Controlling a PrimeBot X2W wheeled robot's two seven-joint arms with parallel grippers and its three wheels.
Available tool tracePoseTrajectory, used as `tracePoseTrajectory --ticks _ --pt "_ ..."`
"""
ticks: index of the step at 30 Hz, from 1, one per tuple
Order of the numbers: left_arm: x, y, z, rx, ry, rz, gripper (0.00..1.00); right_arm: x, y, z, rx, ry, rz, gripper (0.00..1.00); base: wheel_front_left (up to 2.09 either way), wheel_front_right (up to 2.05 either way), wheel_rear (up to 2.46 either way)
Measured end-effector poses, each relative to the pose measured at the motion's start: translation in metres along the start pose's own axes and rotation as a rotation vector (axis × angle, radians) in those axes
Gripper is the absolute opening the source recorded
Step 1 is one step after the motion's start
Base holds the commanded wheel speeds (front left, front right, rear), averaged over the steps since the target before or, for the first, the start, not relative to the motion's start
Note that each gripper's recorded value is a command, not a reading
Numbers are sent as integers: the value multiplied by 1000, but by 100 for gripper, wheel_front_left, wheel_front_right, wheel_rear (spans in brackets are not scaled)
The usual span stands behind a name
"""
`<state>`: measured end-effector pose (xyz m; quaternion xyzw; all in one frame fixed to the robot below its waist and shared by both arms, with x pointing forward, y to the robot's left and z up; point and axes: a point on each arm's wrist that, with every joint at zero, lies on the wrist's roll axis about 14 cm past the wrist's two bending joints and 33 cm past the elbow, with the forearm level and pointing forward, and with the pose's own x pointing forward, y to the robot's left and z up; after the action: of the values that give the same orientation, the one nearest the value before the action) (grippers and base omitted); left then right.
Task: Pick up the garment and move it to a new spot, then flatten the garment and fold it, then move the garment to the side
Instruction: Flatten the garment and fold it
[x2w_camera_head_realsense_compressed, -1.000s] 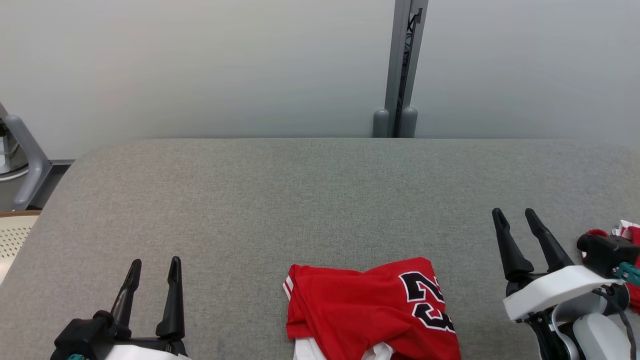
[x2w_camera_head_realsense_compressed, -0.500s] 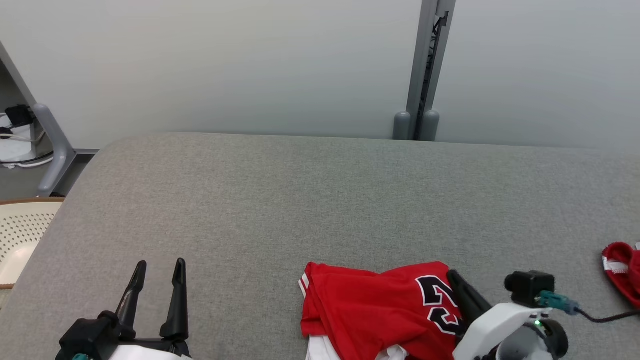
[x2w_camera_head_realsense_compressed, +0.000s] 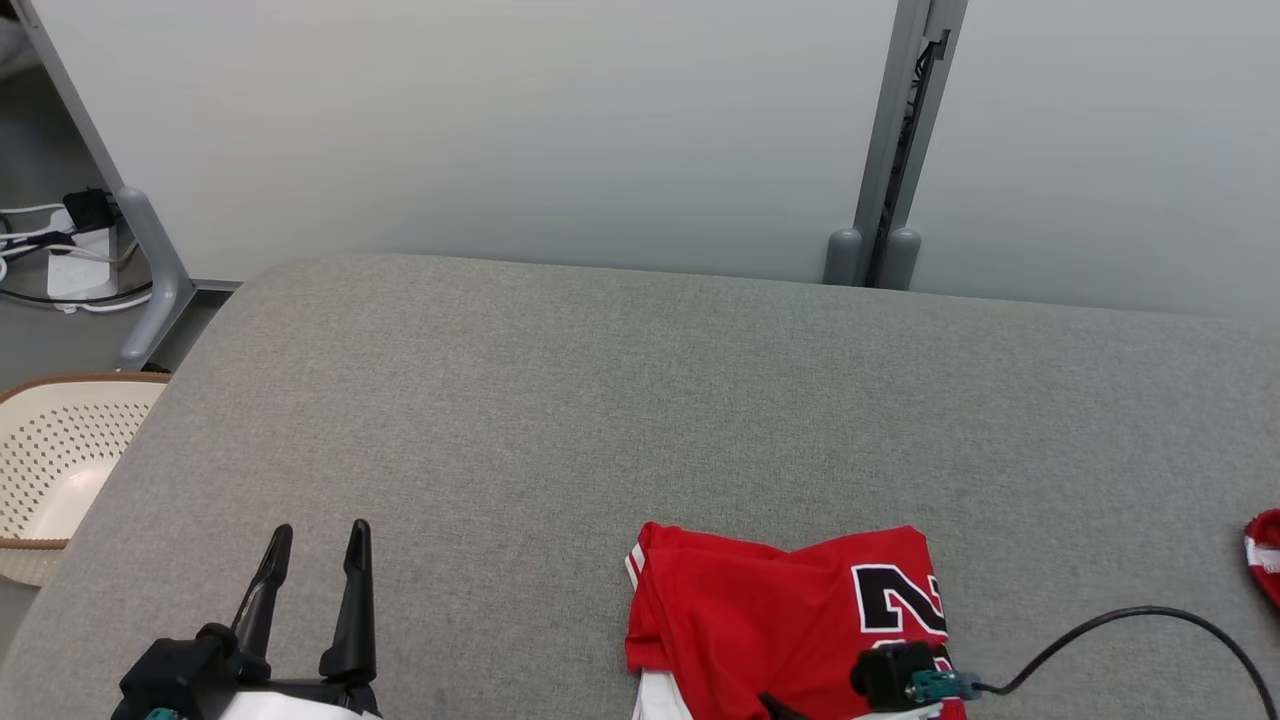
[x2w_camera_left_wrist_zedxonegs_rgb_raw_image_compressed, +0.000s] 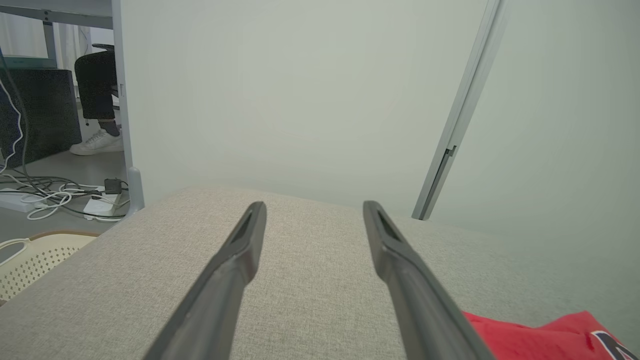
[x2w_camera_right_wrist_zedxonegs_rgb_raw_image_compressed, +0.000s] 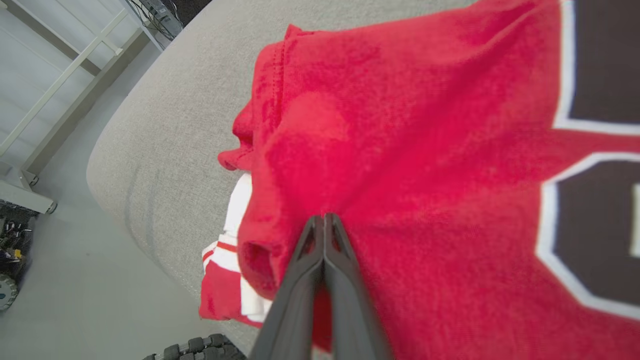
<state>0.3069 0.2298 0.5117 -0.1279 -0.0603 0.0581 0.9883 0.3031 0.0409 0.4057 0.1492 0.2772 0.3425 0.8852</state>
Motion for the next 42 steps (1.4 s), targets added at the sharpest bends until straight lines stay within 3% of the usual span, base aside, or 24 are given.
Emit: tracePoseTrajectory --ticks 10,22,23,25,26,34,42 --pt "5 -8 2 -1 -6 -24 100 3 28 1 -24 -10 88 0 0 0 0" --pt "17 -26 2 -3 -11 -82 100 -27 -19 110 -100 -379 -4 0 0 0 0" --pt "17 -28 2 -2 -10 -85 100 -33 -24 121 -113 -414 -16 10 0 0 0" --pt "19 -30 2 0 -12 -92 100 -45 -33 142 -140 -484 -41 46 0 0 0" --pt "19 -31 3 1 -14 -96 100 -51 -36 151 -155 -512 -54 100 0 0 0" --pt "24 -37 7 1 -28 -117 100 -108 -60 215 -265 -743 -171 100 0 0 0" --pt "26 -40 9 0 -37 -120 100 -145 -96 214 -290 -814 -347 100 0 0 0"
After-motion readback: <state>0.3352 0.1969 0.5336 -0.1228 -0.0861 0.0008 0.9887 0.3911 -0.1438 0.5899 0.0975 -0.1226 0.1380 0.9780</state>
